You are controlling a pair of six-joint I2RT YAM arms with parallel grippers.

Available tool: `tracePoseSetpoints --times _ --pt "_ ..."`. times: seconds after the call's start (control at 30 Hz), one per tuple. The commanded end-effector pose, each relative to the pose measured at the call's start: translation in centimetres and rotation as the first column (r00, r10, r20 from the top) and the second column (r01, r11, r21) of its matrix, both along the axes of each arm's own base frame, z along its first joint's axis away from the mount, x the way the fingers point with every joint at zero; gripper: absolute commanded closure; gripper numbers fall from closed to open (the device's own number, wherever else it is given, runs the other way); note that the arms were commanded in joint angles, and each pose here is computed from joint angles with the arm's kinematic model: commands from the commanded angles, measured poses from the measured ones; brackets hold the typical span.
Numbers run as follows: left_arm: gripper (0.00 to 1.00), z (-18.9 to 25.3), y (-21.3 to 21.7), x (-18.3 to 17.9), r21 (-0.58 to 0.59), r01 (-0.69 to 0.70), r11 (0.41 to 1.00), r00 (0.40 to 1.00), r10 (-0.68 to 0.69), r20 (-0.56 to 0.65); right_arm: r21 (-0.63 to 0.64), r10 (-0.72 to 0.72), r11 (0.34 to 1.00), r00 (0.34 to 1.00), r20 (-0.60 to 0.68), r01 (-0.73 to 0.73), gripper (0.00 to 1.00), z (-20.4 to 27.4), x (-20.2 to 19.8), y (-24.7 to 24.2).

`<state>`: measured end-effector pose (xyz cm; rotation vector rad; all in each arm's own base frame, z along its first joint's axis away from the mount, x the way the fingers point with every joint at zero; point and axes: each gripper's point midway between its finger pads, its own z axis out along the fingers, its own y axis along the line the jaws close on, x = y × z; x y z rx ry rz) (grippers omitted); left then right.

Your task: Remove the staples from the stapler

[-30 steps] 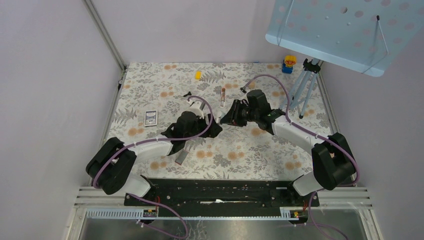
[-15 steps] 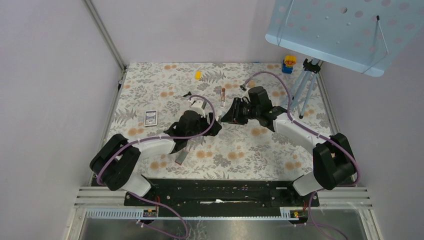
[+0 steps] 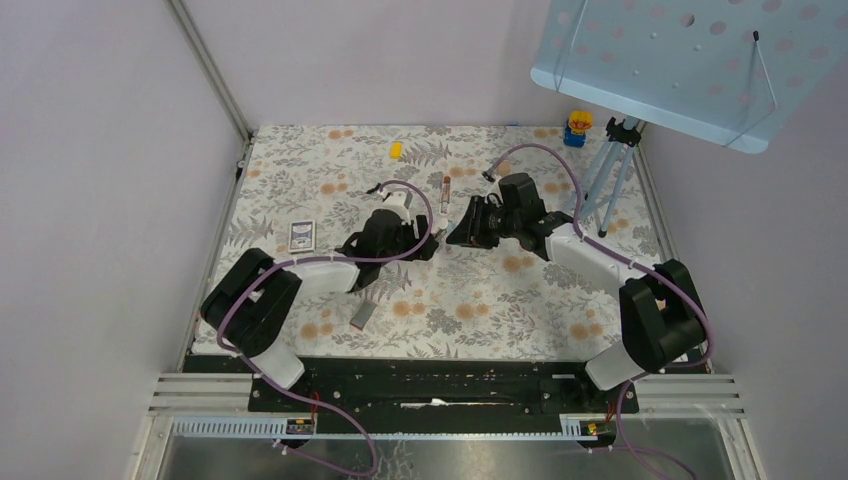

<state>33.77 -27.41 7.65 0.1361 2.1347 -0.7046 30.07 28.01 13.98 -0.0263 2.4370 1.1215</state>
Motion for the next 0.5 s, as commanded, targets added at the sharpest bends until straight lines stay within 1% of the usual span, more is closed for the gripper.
tracePoseSetpoints --times 0.0,0.27,0.47 --pt "0.29 2.9 -1.0 3.3 -0.029 -0.017 0.999 0.995 0.02 0.102 -0.017 0.068 0.998 0.998 0.011 -0.068 1.0 -1.1 -0.4 0.3" --pt "0.3 1.5 -1.5 4.6 -0.002 -0.02 1.0 0.997 0.02 0.079 -0.048 0.106 0.993 0.994 -0.01 -0.106 1.0 -3.8 -0.3 0.4" --pt "0.3 1.0 -1.5 5.0 0.011 -0.024 1.0 0.997 0.023 0.077 -0.061 0.106 0.992 0.994 -0.018 -0.107 1.0 -4.5 -0.2 0.4"
